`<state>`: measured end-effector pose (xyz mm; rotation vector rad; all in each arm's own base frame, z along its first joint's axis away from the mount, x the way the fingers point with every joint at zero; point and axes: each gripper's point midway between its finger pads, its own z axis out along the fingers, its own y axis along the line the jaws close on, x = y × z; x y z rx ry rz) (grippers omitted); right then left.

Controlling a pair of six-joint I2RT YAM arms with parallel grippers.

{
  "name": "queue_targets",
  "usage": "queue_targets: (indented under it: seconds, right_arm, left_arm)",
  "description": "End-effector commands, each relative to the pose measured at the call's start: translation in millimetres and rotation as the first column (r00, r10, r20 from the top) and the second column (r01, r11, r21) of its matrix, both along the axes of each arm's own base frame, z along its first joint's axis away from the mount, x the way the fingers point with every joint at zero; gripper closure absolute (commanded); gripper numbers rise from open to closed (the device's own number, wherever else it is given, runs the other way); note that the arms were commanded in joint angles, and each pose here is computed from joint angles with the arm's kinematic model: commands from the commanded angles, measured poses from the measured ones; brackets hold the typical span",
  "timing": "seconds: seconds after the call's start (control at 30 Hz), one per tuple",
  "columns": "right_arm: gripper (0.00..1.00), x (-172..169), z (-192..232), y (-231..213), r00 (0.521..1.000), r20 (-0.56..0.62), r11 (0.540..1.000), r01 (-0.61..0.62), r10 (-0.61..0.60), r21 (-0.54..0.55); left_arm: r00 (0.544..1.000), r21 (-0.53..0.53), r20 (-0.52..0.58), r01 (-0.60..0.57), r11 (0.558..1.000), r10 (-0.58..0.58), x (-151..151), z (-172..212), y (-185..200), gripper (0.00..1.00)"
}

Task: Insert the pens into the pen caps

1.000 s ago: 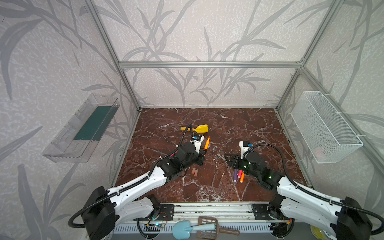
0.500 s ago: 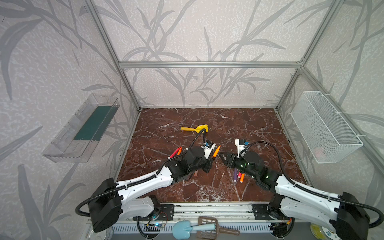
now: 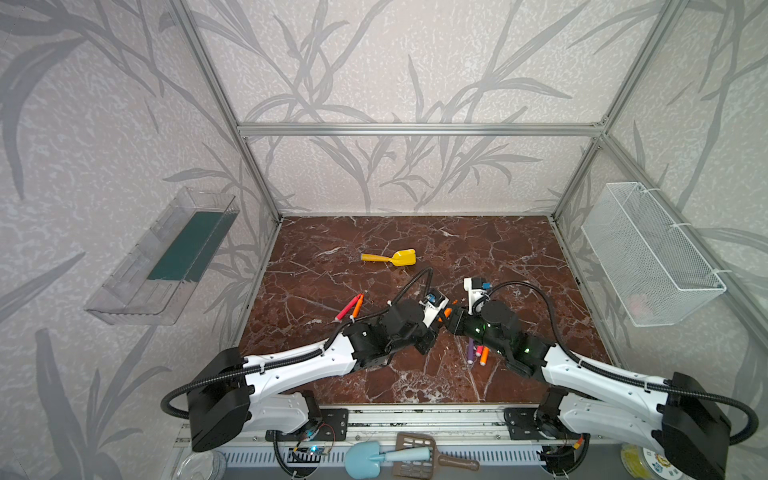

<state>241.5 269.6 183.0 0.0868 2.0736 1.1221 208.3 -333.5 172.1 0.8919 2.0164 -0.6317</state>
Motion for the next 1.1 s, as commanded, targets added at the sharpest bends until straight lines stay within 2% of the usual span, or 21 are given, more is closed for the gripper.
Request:
queue_targets:
  seconds: [0.0, 0.13, 0.17, 0.33, 0.5, 0.63, 0.8, 0.87, 0.9, 0.97, 1.03, 1.07]
  right_arm:
    - [0.88, 3.7, 16.3, 3.2, 0.999, 0.031, 1.0, 0.012, -0.013, 0.026]
    - [1.0, 3.5, 13.5, 4.7, 1.0, 0.016, 0.999, 0.012, -0.013, 0.033]
    - [1.0, 3.7, 12.5, 5.5, 1.0, 0.011, 0.999, 0.011, -0.011, 0.036]
    - [1.0, 0.9, 12.9, 12.0, 1.0, -0.011, 0.996, -0.007, 0.008, 0.094]
    - [1.0, -4.8, 16.9, 21.9, 0.998, -0.033, 0.983, -0.042, 0.049, 0.18]
    - [1.0, -10.4, 17.5, 28.3, 0.997, -0.043, 0.976, -0.057, 0.067, 0.212]
    - [1.0, -15.2, 16.7, 32.5, 0.995, -0.057, 0.963, -0.067, 0.084, 0.261]
    - [1.0, -16.0, 17.2, 35.3, 0.994, -0.053, 0.963, -0.078, 0.095, 0.258]
    - [0.97, -15.9, 17.5, 36.0, 0.994, -0.051, 0.965, -0.081, 0.097, 0.249]
    - [0.79, -13.5, 11.9, 32.9, 0.995, -0.053, 0.979, -0.068, 0.08, 0.192]
    - [0.62, -10.9, 5.1, 26.7, 0.997, -0.053, 0.993, -0.047, 0.054, 0.112]
    - [0.57, -9.2, -0.6, 21.3, 0.998, -0.058, 0.998, -0.026, 0.029, 0.058]
  left_arm:
    - [0.999, 0.01, 0.04, 0.009, 1.0, -0.009, 2.7, 11.4, -3.9, 1.0]
    - [0.999, 0.01, 0.045, 0.01, 1.0, -0.01, 2.3, 11.1, -4.7, 1.0]
    - [0.999, 0.013, 0.047, 0.002, 1.0, -0.003, 3.4, 11.0, -4.0, 1.0]
    - [0.998, 0.016, 0.057, -0.029, 0.999, 0.028, 8.0, 9.9, -0.7, 0.76]
    - [0.998, 0.014, 0.059, -0.038, 0.999, 0.038, 9.1, 8.9, 0.0, 0.69]
    - [0.997, 0.004, 0.066, -0.047, 0.999, 0.047, 9.6, 11.5, 2.1, 0.69]
    - [0.996, -0.007, 0.068, -0.05, 0.999, 0.05, 8.8, 14.8, 3.9, 0.85]
    - [0.996, -0.017, 0.07, -0.059, 0.998, 0.06, 9.3, 17.1, 5.9, 0.98]
    - [0.995, -0.021, 0.071, -0.069, 0.997, 0.07, 10.5, 18.4, 7.6, 1.0]
    - [0.989, -0.029, 0.08, -0.121, 0.992, 0.123, 17.5, 22.6, 17.2, 1.0]
    - [0.967, -0.039, 0.092, -0.234, 0.972, 0.236, 33.8, 25.5, 38.3, 1.0]
    - [0.941, -0.047, 0.087, -0.325, 0.945, 0.328, 47.1, 25.8, 56.9, 1.0]
